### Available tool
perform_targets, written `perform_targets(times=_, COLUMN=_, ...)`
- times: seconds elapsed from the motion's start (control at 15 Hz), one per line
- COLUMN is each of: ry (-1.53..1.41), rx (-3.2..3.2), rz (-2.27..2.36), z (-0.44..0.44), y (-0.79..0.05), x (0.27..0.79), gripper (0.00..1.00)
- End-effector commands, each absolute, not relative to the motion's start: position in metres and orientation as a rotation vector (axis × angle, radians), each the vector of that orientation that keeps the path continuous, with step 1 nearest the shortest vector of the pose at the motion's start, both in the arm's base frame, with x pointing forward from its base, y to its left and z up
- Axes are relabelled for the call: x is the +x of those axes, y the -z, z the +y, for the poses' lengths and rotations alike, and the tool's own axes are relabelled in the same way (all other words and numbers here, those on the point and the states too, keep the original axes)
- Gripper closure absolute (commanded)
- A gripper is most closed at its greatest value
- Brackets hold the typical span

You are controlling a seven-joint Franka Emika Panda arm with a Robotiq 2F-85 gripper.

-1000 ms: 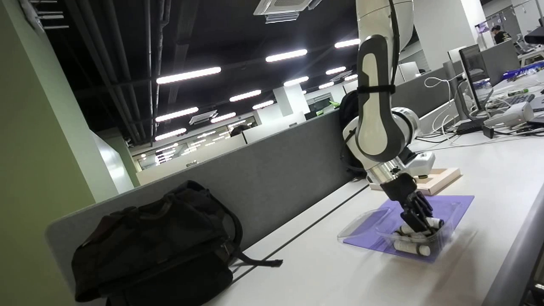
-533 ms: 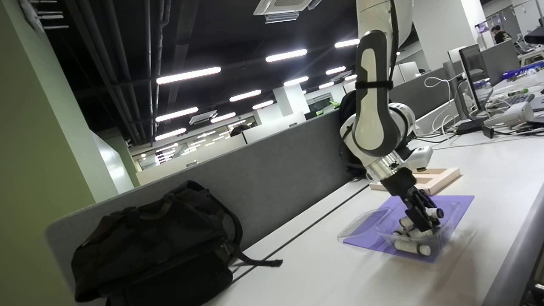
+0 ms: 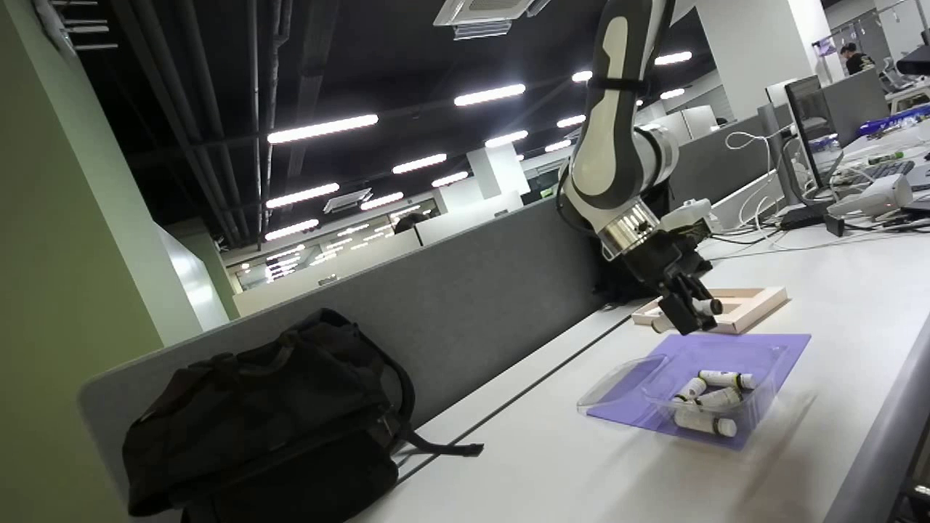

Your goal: Take some bottles out of the box and put them on the mat

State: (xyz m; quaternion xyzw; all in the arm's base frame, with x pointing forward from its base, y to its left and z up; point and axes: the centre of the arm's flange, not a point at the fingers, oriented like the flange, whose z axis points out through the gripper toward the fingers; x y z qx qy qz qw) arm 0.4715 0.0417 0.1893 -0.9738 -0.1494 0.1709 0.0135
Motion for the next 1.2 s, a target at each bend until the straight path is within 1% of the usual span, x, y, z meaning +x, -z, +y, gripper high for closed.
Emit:
perform_targets(times=0.0, ry=-0.409, rx=-3.087, rz=-0.355, z=0.009, y=-0.227, x=0.483, gripper=1.0)
perform_targets(times=0.33, ry=-0.345, rx=-3.154, rz=-0.135, z=-0.069, y=-0.222, x=0.48, gripper=1.0)
perform_targets(times=0.6, ry=-0.282, rx=-3.188, rz=0.007, z=-0.121, y=-0.175, x=0.472, gripper=1.0)
perform_targets(times=0.8, ry=-0.296, rx=-3.208, rz=0.057, z=-0.137, y=-0.132, x=0.463, gripper=1.0)
perform_targets(times=1.13, ry=-0.337, rx=-3.222, rz=0.045, z=-0.129, y=-0.08, x=0.451, gripper=1.0)
